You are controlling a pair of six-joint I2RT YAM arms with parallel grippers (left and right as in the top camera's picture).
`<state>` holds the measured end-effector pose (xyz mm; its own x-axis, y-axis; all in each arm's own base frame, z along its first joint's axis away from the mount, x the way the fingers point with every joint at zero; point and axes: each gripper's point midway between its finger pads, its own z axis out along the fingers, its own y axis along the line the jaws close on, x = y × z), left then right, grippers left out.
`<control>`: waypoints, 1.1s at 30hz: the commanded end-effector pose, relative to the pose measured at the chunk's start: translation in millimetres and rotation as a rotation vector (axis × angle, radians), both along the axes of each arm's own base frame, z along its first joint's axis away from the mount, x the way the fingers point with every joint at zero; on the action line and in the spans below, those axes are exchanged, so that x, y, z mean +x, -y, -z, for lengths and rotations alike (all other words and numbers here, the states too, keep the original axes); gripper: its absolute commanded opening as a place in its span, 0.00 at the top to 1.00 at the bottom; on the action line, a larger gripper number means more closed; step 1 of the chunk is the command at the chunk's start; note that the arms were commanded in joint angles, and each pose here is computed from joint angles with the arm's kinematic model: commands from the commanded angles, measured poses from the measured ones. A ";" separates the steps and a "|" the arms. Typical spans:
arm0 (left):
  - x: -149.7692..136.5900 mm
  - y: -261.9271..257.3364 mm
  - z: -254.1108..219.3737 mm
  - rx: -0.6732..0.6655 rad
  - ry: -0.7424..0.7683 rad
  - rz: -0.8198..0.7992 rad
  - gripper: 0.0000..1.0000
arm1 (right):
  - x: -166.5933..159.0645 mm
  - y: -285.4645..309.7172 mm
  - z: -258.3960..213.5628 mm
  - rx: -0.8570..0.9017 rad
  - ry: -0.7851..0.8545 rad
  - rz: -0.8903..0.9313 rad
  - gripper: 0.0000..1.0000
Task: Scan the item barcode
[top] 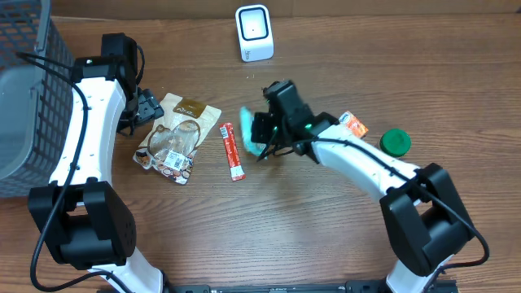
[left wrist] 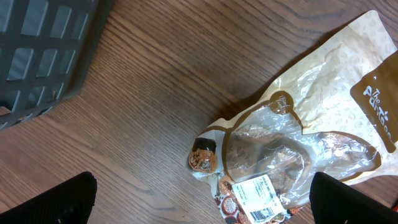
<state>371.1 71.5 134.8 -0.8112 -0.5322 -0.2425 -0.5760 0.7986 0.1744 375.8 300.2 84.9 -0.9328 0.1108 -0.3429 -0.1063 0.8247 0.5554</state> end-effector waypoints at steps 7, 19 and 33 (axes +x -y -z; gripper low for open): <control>4.3 0.6 -8.3 0.012 0.026 0.006 0.00 | -0.8 33.3 -20.1 0.173 -0.170 -0.001 0.96; 4.3 0.6 -8.3 0.012 0.026 0.006 0.00 | 2.5 4.3 -27.5 -0.118 0.069 -0.001 0.39; 4.3 0.6 -8.3 0.012 0.026 0.006 0.00 | 13.2 14.1 -50.0 -0.413 0.103 0.014 0.36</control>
<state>371.1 71.5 134.8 -0.8112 -0.5322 -0.2425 -0.5760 0.7986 0.1744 382.3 289.4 162.0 -0.8887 -0.0040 -0.4584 -0.1348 0.9580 0.2530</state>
